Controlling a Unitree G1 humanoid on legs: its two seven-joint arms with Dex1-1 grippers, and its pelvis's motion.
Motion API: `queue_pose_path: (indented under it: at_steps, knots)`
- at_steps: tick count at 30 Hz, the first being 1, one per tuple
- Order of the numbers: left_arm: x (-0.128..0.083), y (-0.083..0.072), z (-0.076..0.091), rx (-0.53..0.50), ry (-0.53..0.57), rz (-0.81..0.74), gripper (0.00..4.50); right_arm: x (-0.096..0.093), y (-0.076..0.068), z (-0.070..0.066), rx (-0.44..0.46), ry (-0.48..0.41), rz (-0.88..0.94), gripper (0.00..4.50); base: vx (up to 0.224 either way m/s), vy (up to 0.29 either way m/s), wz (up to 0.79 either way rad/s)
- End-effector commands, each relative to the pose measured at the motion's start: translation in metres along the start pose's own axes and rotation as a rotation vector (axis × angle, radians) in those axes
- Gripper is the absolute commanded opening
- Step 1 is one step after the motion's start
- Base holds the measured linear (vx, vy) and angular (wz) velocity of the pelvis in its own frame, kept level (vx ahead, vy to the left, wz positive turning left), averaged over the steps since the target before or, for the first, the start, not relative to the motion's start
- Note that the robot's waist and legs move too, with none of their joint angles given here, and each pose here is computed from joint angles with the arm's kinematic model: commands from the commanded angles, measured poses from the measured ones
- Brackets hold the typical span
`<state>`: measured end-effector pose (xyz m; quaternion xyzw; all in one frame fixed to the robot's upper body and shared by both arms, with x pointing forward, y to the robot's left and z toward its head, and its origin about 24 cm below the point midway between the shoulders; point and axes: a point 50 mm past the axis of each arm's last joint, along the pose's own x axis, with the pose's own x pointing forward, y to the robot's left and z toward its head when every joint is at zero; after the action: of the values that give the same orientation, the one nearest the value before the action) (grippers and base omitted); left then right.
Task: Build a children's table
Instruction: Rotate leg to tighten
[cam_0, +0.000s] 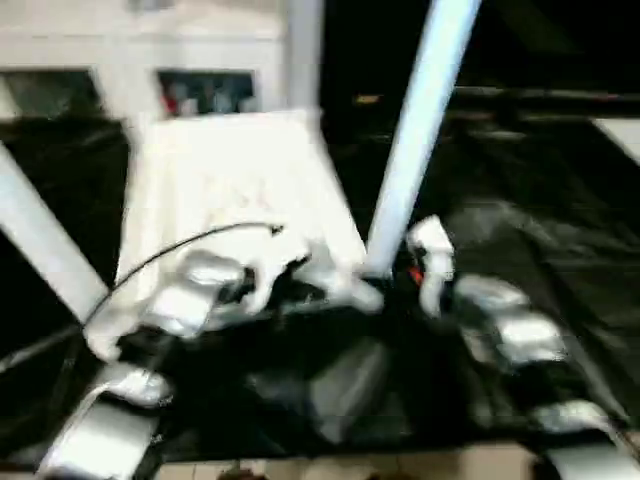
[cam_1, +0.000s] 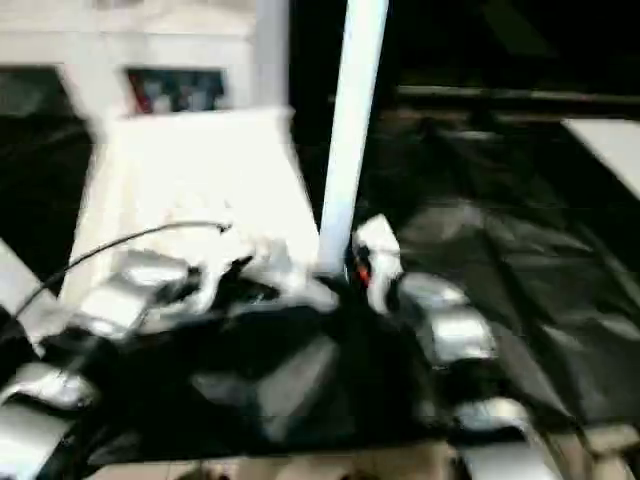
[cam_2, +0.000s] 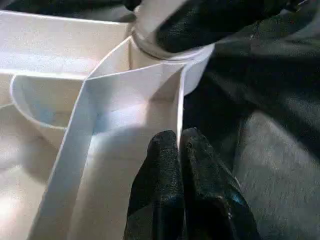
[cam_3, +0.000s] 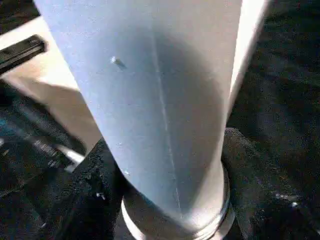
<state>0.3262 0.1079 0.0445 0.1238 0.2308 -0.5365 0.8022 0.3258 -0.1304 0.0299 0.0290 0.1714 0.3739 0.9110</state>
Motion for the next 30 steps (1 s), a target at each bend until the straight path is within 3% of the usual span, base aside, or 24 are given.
queue_pose_path:
  at_steps: [1, 3, 4, 6, 7, 9, 11, 16, 22, 26, 30]
  knots:
    - [0.013, 0.001, 0.006, -0.038, -0.009, 0.11, 0.0, 0.013, 0.005, -0.026, 0.12, 0.084, -0.164, 2.47, 0.0, 0.0, 0.0]
    - [0.022, -0.002, 0.011, -0.048, -0.022, 0.145, 0.0, 0.023, 0.01, -0.03, 0.178, 0.086, -0.244, 2.47, -0.025, 0.006, -0.04]
    - [0.022, -0.002, 0.011, -0.048, -0.022, 0.145, 0.0, 0.023, 0.01, -0.03, 0.178, 0.086, -0.244, 2.47, 0.0, 0.0, 0.0]
    - [0.033, -0.008, 0.015, -0.017, -0.022, 0.149, 0.0, 0.041, 0.028, -0.025, 0.17, 0.074, -0.247, 2.47, 0.0, 0.0, 0.0]
    - [0.034, -0.009, 0.016, -0.014, -0.021, 0.148, 0.0, 0.042, 0.029, -0.025, 0.166, 0.072, -0.244, 2.47, 0.0, 0.0, 0.0]
    - [0.034, -0.011, 0.014, 0.017, -0.007, 0.124, 0.0, 0.049, 0.038, -0.015, 0.129, 0.018, -0.176, 3.03, 0.0, 0.0, 0.0]
    - [0.03, -0.01, 0.011, 0.032, 0.008, 0.11, 0.0, 0.048, 0.038, -0.01, 0.127, -0.012, -0.143, 3.19, 0.0, 0.0, 0.0]
    - [0.02, -0.005, 0.005, 0.048, 0.028, 0.098, 0.0, 0.041, 0.033, -0.002, 0.088, -0.048, -0.064, 3.51, 0.015, 0.005, -0.04]
    - [0.006, -0.002, -0.003, 0.098, 0.102, 0.009, 0.0, 0.015, 0.021, 0.003, -0.062, -0.031, 0.123, 3.51, 0.05, -0.033, 0.08]
    - [-0.01, 0.001, -0.012, 0.146, 0.202, -0.072, 0.0, -0.008, 0.004, 0.008, -0.149, 0.008, 0.176, 3.51, 0.078, -0.027, -0.04]
    - [-0.01, 0.008, -0.008, 0.14, 0.159, -0.008, 0.0, -0.015, -0.001, 0.012, -0.153, -0.002, 0.182, 3.51, 0.06, -0.006, 0.06]
